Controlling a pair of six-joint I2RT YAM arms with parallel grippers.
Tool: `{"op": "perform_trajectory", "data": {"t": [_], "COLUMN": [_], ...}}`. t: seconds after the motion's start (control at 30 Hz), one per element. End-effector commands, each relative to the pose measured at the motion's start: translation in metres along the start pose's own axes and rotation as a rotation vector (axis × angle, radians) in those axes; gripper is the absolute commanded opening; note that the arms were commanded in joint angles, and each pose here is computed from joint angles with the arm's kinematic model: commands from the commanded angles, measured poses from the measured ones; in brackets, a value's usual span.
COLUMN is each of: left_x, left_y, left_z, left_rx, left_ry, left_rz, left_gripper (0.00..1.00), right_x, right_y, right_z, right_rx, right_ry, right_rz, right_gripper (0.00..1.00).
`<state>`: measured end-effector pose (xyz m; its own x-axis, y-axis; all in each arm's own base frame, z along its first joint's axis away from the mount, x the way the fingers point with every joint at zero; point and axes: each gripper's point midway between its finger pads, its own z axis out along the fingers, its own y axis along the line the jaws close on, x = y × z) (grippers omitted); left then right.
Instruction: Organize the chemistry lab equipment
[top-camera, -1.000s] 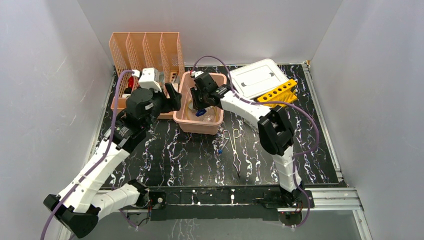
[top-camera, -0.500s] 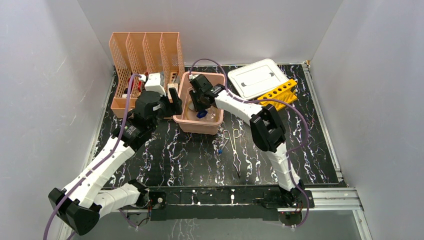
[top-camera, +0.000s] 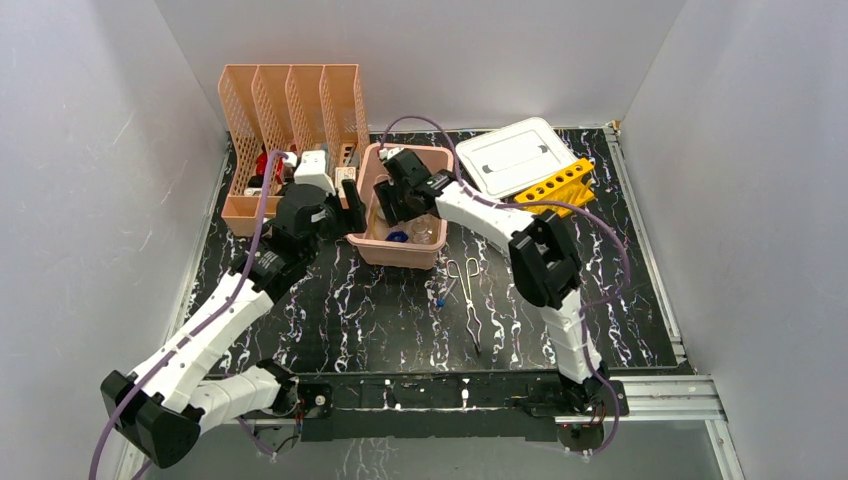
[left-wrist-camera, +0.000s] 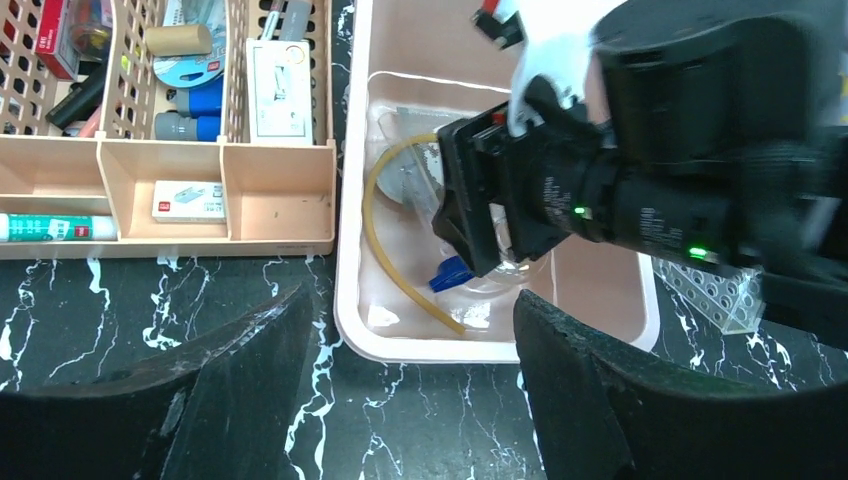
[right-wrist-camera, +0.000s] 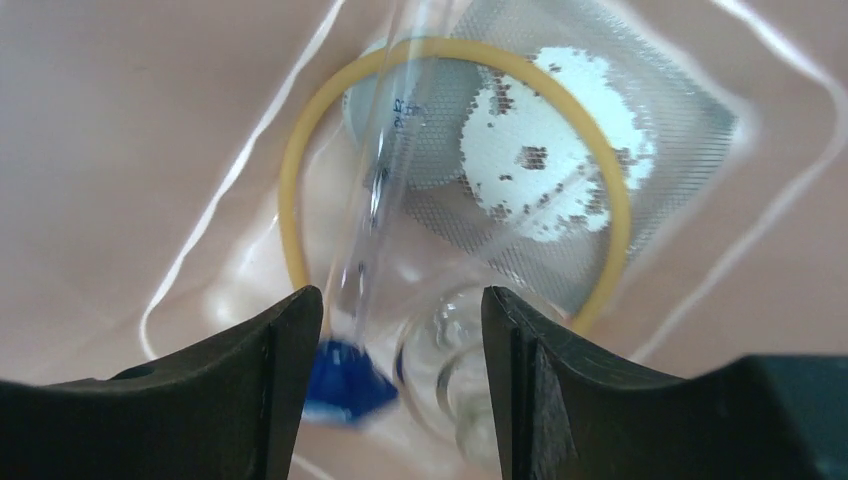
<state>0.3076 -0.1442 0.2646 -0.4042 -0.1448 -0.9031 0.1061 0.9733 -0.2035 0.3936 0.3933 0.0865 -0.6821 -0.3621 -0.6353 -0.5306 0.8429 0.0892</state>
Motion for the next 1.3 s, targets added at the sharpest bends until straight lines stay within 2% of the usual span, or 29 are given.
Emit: {"op": "perform_trajectory", "data": {"t": [0.0, 0.07, 0.1, 0.13, 0.27, 0.37, 0.57, 0.73, 0.87, 0.97, 1.03, 1.1, 1.27], "left_x": [-0.005, -0.007, -0.006, 0.001, 0.054, 0.088, 0.148, 0.183, 0.197, 0.195, 0.176, 0.147, 0.051], "left_y": [-0.013, -0.027, -0.038, -0.062, -0.150, -0.180, -0.197, -0.188, -0.176, -0.172, -0.173, -0.175, -0.185], "left_z": [0.008, 0.010, 0.011, 0.014, 0.011, 0.001, -0.010, -0.004, 0.007, 0.008, 0.003, -0.006, -0.047], "left_rx": [0.051, 0.126, 0.176, 0.276, 0.407, 0.484, 0.543, 0.518, 0.462, 0.435, 0.435, 0.439, 0.501], "left_ry": [0.001, -0.001, 0.017, 0.068, 0.172, 0.232, 0.314, 0.362, 0.368, 0.350, 0.294, 0.221, 0.029], "left_rz": [0.008, 0.020, 0.026, 0.035, 0.189, 0.235, 0.354, 0.401, 0.427, 0.402, 0.351, 0.307, 0.222], "left_gripper": [0.74, 0.71, 0.57, 0.53, 0.57, 0.57, 0.58, 0.59, 0.60, 0.60, 0.59, 0.59, 0.59], "right_x": [-0.086, -0.098, -0.103, -0.107, -0.095, -0.074, -0.034, -0.012, 0.015, 0.038, 0.054, 0.076, 0.136], "right_y": [0.007, 0.006, 0.001, -0.004, -0.055, -0.106, -0.163, -0.175, -0.168, -0.156, -0.146, -0.139, -0.095], "right_z": [-0.104, -0.139, -0.160, -0.182, -0.220, -0.230, -0.236, -0.232, -0.210, -0.197, -0.192, -0.189, -0.175], "right_rx": [-0.033, -0.046, -0.037, -0.028, 0.081, 0.151, 0.229, 0.259, 0.215, 0.171, 0.179, 0.214, 0.155], "right_ry": [-0.326, -0.414, -0.464, -0.516, -0.581, -0.572, -0.533, -0.500, -0.422, -0.357, -0.315, -0.262, -0.129], "right_rz": [0.005, 0.026, 0.042, 0.057, 0.130, 0.202, 0.284, 0.311, 0.341, 0.354, 0.346, 0.336, 0.341], "right_gripper": [0.70, 0.70, 0.70, 0.70, 0.70, 0.70, 0.70, 0.70, 0.69, 0.68, 0.69, 0.71, 0.82]}}
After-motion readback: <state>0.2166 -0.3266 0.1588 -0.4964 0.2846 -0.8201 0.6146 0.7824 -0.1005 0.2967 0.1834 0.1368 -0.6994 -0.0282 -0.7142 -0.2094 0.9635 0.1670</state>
